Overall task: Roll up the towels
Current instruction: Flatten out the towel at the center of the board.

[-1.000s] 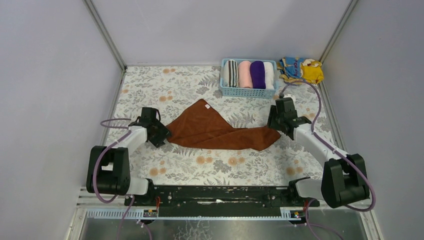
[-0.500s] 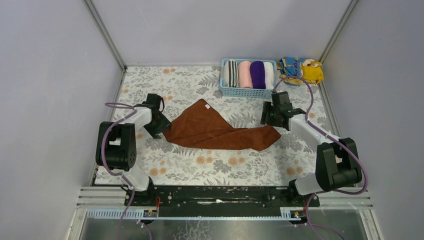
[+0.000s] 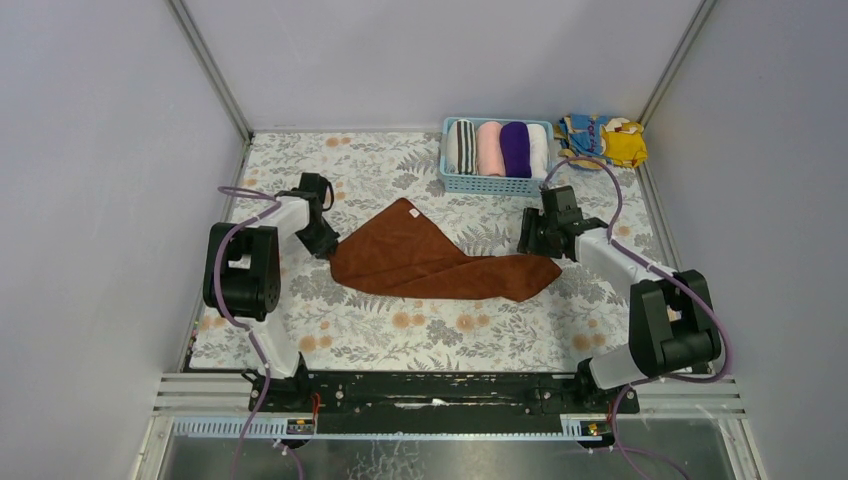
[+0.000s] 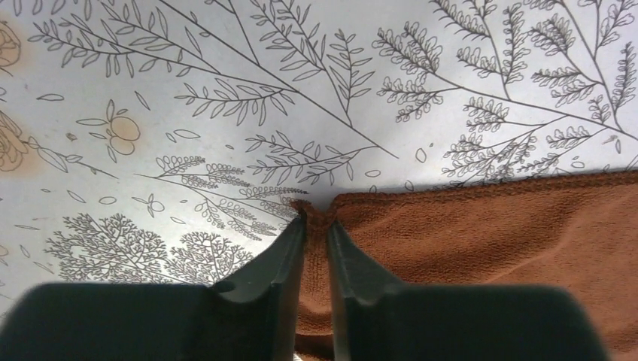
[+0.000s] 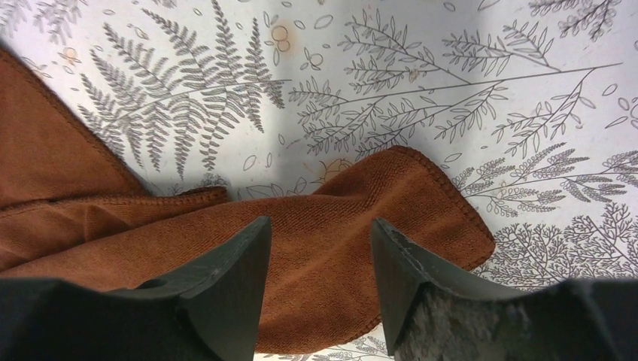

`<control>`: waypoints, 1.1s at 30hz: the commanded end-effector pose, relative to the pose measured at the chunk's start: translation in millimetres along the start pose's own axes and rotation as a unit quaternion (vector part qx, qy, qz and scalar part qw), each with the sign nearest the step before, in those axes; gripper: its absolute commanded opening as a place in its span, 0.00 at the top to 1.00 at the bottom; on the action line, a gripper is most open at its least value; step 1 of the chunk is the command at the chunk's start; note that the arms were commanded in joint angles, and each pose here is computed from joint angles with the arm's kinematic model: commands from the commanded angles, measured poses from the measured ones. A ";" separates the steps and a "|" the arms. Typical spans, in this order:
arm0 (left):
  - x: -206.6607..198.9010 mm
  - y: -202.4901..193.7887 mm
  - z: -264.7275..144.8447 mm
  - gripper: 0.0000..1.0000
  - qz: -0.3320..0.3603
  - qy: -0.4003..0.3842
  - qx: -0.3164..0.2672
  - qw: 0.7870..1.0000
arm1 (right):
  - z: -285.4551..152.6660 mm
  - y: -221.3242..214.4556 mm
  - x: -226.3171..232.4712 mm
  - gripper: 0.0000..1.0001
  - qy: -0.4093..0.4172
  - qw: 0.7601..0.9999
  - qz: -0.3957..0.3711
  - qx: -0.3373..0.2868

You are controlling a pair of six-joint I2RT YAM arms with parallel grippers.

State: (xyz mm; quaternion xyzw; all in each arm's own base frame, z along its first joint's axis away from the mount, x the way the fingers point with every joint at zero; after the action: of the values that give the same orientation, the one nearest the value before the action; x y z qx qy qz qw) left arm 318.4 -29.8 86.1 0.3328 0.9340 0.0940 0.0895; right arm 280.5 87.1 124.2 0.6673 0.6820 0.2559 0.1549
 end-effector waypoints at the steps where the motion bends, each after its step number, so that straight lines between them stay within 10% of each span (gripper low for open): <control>1: 18.7 -19.0 14.9 0.92 0.026 0.045 0.036 0.998 | 9.3 8.3 -0.9 0.41 -0.015 1.000 -0.003 0.001; 18: 24.8 -3.5 -39.4 1.00 0.042 0.016 -0.032 0.998 | 62.5 4.0 1.2 0.34 -0.044 0.995 0.024 0.089; 21: 21.5 2.1 -46.2 1.00 0.041 0.010 -0.042 0.998 | 61.5 -1.7 2.3 0.45 -0.036 0.994 0.022 0.101; 27: -1.9 35.9 -73.4 1.00 0.030 -0.032 -0.058 0.997 | 39.0 58.8 18.2 0.99 0.003 1.000 0.003 0.026; 33: -19.5 87.5 -133.2 1.00 -0.004 -0.104 -0.087 0.991 | -36.7 152.9 28.3 1.00 0.002 0.990 -0.030 -0.139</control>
State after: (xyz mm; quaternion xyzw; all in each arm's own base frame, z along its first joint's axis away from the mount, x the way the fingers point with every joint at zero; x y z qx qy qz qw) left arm 353.3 -9.0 200.7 0.3402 0.9106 0.1408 0.1879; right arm 366.0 108.0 147.5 0.6695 0.6832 0.2459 0.1566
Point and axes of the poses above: each gripper's point midway between its finger pads, its own z axis out along the fingers, its own x axis along the line the jaws close on, y = z × x, the point moved 8 cm from there along -z, back along the fingers, and after that the axes turned 8 degrees about -z, right-handed, at the moved point
